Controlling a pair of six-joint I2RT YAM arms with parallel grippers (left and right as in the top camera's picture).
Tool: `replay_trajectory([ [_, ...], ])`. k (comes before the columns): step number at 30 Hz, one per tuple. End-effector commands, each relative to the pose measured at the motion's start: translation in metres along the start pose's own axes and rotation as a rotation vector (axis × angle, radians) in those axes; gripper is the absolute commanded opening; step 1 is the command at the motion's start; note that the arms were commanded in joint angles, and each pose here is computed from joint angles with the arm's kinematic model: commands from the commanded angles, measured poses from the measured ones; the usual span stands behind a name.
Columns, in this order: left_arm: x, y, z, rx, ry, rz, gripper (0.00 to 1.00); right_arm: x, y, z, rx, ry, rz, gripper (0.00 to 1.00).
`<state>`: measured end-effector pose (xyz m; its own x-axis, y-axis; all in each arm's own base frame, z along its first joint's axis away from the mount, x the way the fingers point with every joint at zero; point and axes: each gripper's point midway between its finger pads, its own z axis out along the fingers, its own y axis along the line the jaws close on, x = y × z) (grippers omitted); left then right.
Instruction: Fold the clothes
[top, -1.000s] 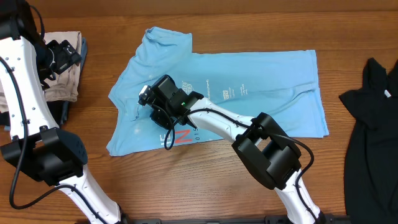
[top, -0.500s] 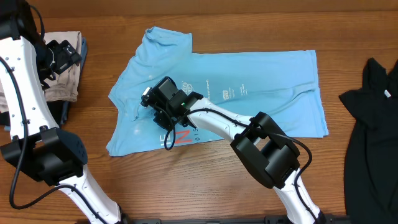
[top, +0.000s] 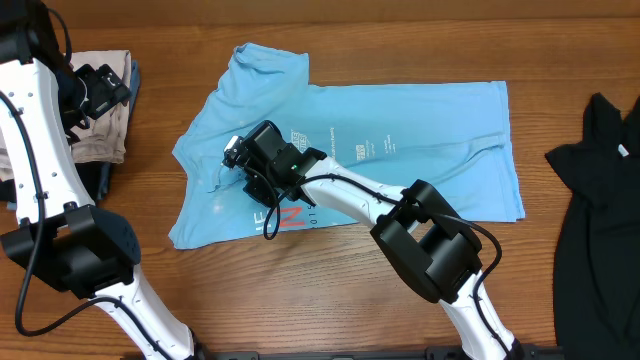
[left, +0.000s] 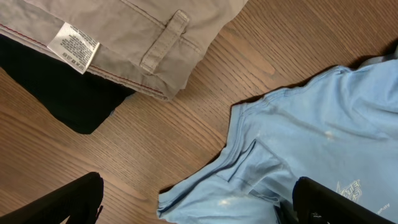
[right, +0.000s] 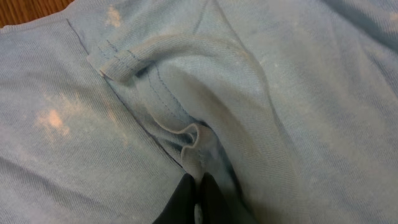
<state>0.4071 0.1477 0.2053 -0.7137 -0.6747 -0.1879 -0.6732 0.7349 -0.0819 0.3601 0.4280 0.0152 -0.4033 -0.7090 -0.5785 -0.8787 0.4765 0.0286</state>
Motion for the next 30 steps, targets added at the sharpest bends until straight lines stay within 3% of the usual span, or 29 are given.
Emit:
replay_trajectory([
  [1, -0.005, 0.000, -0.007, -0.004, -0.032, 0.006, 1.00, -0.030, 0.000, -0.024, 0.016, -0.076, -0.014, 0.04],
  [5, -0.005, 0.000, -0.007, -0.004, -0.032, 0.007, 1.00, -0.038, 0.000, -0.033, 0.021, -0.099, -0.018, 0.05],
  [11, -0.005, 0.000, -0.007, -0.004, -0.032, 0.006, 1.00, -0.037, 0.000, -0.033, 0.020, -0.095, -0.017, 0.14],
  [13, -0.005, 0.000, -0.007, -0.004, -0.032, 0.007, 1.00, -0.037, 0.000, -0.033, 0.020, -0.095, -0.017, 0.14],
  [15, -0.005, 0.000, -0.007, -0.004, -0.032, 0.006, 1.00, -0.036, -0.007, -0.033, 0.059, -0.090, -0.015, 0.04],
  [19, -0.005, 0.000, -0.007, -0.004, -0.032, 0.006, 1.00, -0.035, -0.034, -0.037, 0.206, -0.080, -0.006, 0.04],
  [25, -0.005, 0.000, -0.007, -0.004, -0.032, 0.006, 1.00, -0.049, -0.068, -0.046, 0.254, -0.162, 0.029, 0.04],
  [29, -0.005, 0.000, -0.007, -0.004, -0.032, 0.006, 1.00, -0.055, -0.082, -0.048, 0.275, -0.201, 0.041, 0.13],
  [30, -0.005, 0.000, -0.007, -0.004, -0.032, 0.006, 1.00, -0.055, -0.084, -0.047, 0.277, -0.207, 0.041, 0.22],
])
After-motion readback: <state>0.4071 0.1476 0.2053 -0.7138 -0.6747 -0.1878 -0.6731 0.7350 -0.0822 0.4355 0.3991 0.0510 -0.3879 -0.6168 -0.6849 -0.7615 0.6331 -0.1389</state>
